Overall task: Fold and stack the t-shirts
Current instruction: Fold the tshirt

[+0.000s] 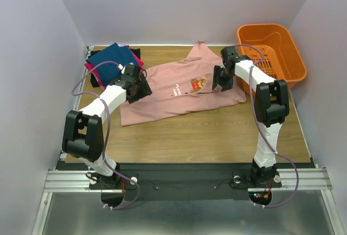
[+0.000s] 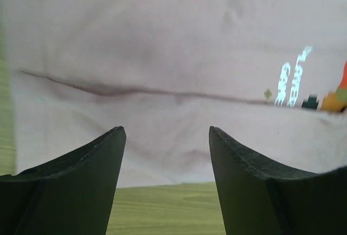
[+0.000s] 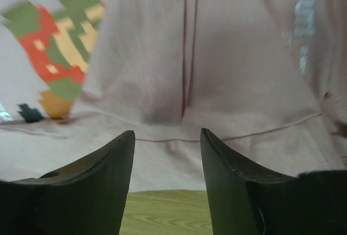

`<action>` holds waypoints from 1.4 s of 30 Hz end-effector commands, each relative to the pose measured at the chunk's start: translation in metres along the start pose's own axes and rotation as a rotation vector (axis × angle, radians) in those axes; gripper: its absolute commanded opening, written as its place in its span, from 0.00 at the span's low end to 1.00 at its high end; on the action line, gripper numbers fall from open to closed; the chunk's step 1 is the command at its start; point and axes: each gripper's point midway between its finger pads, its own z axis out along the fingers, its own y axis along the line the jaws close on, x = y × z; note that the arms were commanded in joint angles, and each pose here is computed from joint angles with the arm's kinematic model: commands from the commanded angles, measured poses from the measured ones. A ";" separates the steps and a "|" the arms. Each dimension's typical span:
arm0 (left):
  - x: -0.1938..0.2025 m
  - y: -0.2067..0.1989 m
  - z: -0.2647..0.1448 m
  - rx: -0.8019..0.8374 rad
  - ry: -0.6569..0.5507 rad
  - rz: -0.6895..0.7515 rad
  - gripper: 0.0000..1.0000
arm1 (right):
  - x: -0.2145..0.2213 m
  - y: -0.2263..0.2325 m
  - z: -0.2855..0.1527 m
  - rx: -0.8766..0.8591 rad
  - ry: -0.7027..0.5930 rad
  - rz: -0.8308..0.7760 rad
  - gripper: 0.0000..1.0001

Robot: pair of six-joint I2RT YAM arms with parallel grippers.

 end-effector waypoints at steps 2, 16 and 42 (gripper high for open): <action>0.026 -0.014 0.008 0.078 0.033 0.005 0.75 | -0.004 0.016 -0.008 -0.082 -0.049 0.008 0.55; 0.069 0.004 0.027 0.067 0.117 0.025 0.75 | -0.001 0.011 0.021 -0.061 -0.026 0.013 0.41; 0.067 0.007 0.021 0.067 0.095 0.024 0.75 | 0.015 -0.005 0.030 -0.001 -0.011 0.015 0.32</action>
